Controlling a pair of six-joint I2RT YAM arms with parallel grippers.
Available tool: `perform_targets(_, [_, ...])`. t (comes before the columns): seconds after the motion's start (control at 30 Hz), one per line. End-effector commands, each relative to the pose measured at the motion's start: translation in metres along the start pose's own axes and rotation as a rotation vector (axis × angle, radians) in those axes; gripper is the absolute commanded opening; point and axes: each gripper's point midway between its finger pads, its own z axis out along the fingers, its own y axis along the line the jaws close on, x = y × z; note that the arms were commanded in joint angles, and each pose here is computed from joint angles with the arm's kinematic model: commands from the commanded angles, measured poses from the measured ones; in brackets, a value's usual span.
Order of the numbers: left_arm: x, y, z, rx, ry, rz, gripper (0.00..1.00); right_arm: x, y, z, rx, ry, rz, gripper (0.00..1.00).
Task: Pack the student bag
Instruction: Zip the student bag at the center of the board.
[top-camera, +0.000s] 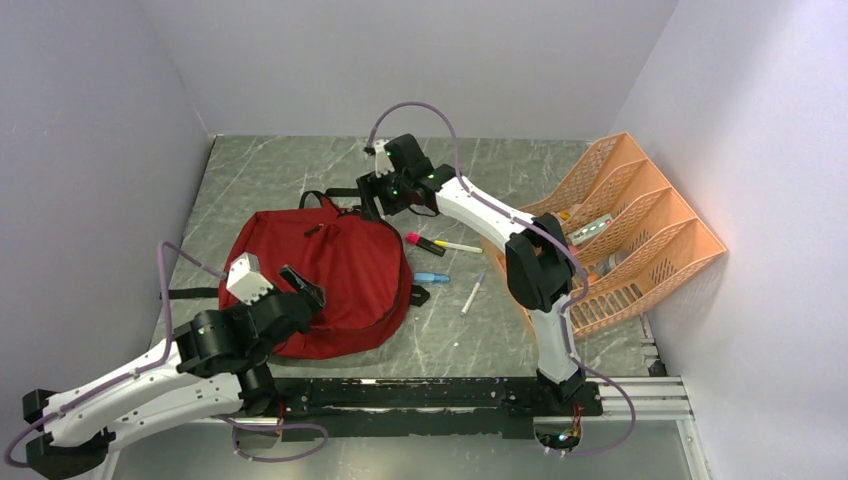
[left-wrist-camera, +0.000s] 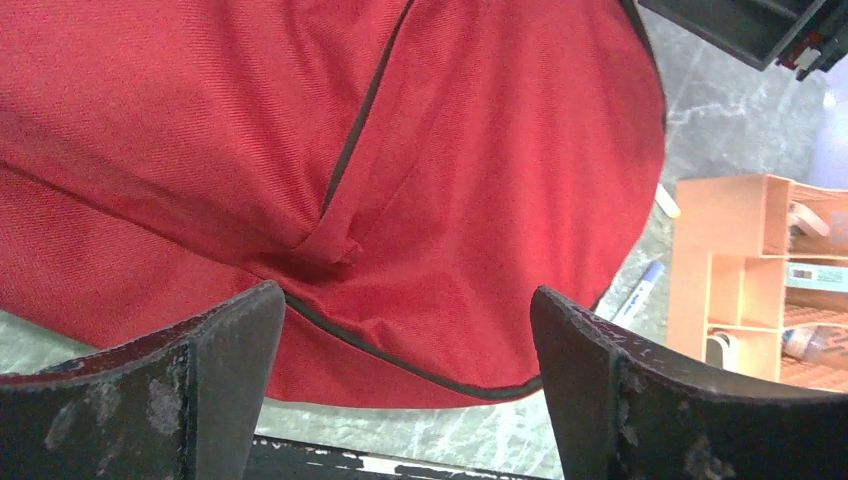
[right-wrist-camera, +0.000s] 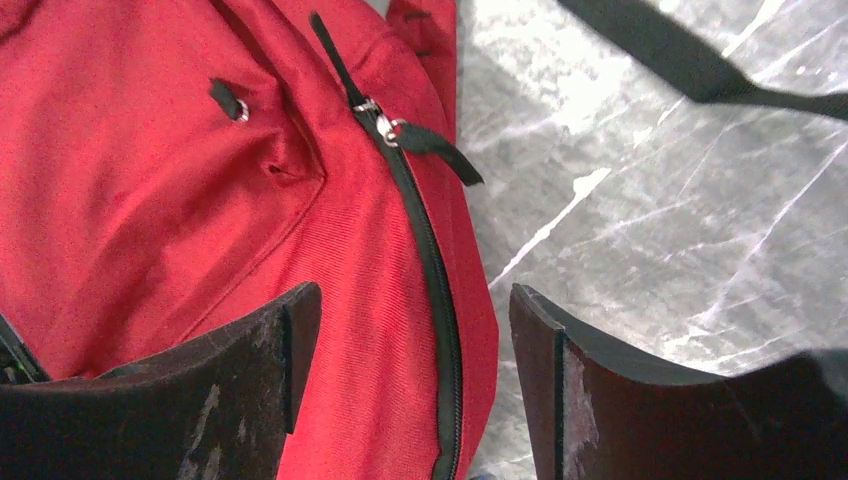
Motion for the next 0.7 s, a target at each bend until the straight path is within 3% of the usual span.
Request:
perform_targets(0.0, [0.000,0.013,0.009,-0.095,-0.040,0.001,0.97,0.033,-0.006,0.008,0.011,0.103,0.029,0.73])
perform_targets(0.37, [0.028,0.016,0.048,-0.165,0.033,0.121,0.97,0.055,0.004,0.013,-0.065,0.157,0.053,0.74])
perform_targets(0.67, [0.004,0.033,0.099,-0.235,0.086,0.129,0.94,0.075,0.018,0.009,-0.113,0.194,0.073,0.56])
